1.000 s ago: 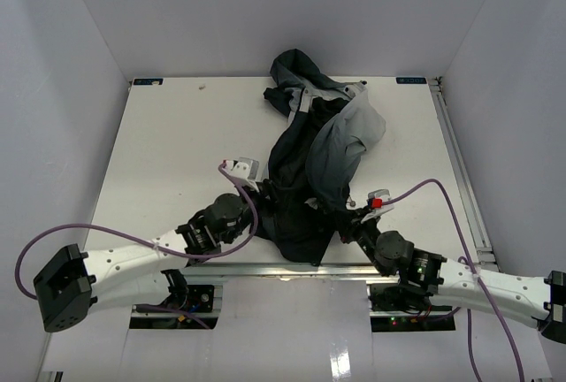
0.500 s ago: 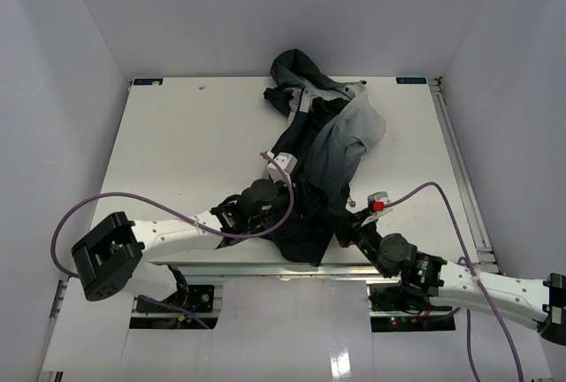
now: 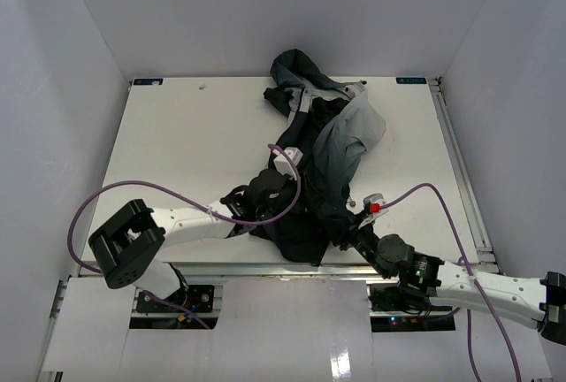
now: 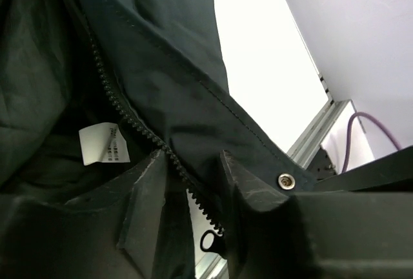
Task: Zip up the jacket
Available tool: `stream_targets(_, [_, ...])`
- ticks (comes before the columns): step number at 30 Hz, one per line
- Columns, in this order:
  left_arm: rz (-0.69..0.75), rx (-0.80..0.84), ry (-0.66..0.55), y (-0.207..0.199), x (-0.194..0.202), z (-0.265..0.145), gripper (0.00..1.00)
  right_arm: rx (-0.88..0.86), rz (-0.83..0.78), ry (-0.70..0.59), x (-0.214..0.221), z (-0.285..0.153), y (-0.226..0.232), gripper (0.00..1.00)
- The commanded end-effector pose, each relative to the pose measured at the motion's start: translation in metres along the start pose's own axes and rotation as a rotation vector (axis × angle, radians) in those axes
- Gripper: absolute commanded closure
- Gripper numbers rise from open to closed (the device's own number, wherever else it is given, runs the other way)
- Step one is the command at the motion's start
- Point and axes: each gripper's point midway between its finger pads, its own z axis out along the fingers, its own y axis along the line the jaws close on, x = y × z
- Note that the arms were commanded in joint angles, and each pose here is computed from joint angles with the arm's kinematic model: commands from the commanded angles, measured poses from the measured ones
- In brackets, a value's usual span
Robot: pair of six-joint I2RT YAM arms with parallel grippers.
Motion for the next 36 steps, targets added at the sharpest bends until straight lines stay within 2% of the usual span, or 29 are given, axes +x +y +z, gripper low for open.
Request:
stream_targets(1, [0.078,0.089,-0.03,-0.017,-0.01,-0.005,0.8,0.009,0.069,-0.012,-0.008,0.0,0.003,0.48])
stream_targets(4, [0.155,0.154,-0.051,-0.022,-0.009,-0.01,0.97,0.027,0.117,-0.002,-0.011,-0.003,0.003,0.41])
stream_targets(5, [0.178,0.175,-0.061,-0.025,-0.01,-0.011,1.0,0.022,0.125,-0.002,-0.012,-0.004,0.004,0.39])
stream_targets(11, [0.277,0.265,-0.15,-0.033,-0.015,-0.028,1.0,-0.049,0.201,-0.01,-0.022,-0.011,0.017,0.27])
stream_targets(16, [0.325,0.278,-0.172,-0.033,-0.016,-0.033,1.0,-0.07,0.215,-0.042,-0.04,-0.015,0.023,0.18])
stream_targets(24, [0.35,0.294,-0.267,-0.034,-0.026,-0.043,1.0,0.001,0.2,-0.087,-0.066,-0.009,0.021,0.12])
stream_targets(31, [0.426,0.463,-0.323,-0.059,-0.024,-0.067,1.0,0.126,0.176,-0.124,-0.08,0.001,0.002,0.11])
stream_targets(36, [0.456,0.495,-0.356,-0.06,-0.021,-0.076,1.0,0.08,0.211,-0.068,-0.079,0.014,0.001,0.12])
